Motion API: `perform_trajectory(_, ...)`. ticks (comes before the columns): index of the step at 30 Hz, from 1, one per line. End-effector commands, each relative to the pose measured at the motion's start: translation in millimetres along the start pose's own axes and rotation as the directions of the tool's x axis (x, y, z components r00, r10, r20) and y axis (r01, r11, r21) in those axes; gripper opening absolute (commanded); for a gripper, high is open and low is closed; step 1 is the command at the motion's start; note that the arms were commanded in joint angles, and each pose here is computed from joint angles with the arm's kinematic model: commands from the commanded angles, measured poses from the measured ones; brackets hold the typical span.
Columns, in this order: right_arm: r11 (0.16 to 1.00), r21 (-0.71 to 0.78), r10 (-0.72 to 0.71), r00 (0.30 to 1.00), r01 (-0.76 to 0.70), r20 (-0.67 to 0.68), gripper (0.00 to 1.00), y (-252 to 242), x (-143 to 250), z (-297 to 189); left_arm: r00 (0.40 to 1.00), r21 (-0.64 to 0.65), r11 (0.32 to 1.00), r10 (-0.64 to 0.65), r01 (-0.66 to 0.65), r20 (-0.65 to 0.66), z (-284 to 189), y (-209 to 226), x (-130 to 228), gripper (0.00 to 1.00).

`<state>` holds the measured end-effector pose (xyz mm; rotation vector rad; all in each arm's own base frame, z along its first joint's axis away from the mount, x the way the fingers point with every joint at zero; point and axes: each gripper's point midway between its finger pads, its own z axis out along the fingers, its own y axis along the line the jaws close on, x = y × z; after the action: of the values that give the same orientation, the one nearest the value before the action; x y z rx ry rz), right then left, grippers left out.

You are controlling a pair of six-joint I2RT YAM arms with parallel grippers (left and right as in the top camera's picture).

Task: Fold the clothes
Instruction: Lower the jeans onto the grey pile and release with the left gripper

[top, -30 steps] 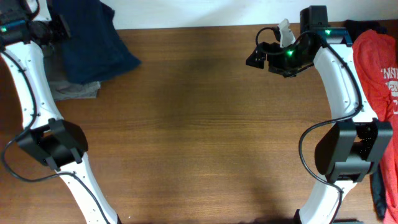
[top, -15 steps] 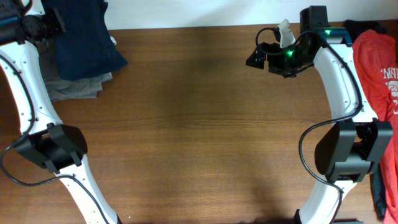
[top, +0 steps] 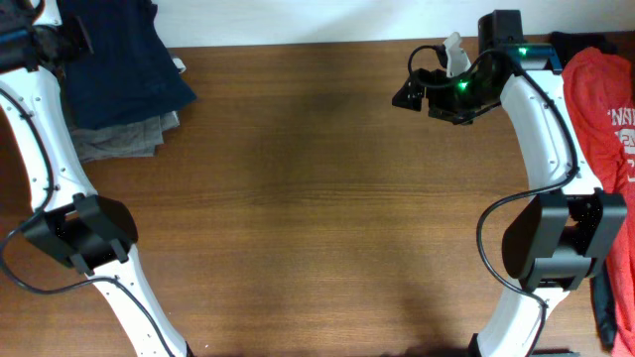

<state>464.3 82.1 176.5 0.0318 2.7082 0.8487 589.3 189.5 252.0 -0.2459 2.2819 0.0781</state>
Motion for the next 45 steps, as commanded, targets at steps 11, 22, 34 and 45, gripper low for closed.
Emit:
perform_trajectory(11, 1.0, 0.011, -0.001, 1.0, 0.001, -0.018, 0.99, -5, 4, 4, 0.998, -0.175, 0.985, -0.016, 0.006, -0.058, 58, 66, 36, 0.47)
perform_trajectory(22, 1.0, 0.011, -0.001, 1.0, 0.001, -0.017, 0.99, -5, 3, 4, 0.994, -0.248, 0.967, -0.076, 0.056, -0.075, 53, 77, 42, 0.94)
perform_trajectory(34, 1.0, 0.011, -0.002, 1.0, 0.002, -0.017, 0.99, -5, 3, 4, 0.94, -0.049, 0.989, -0.149, 0.14, -0.308, 44, 33, 97, 0.01)
perform_trajectory(45, 1.0, 0.011, -0.001, 1.0, 0.002, -0.019, 0.99, -5, 4, 4, 0.925, -0.125, 0.986, -0.151, 0.114, -0.347, 62, 48, 117, 0.01)
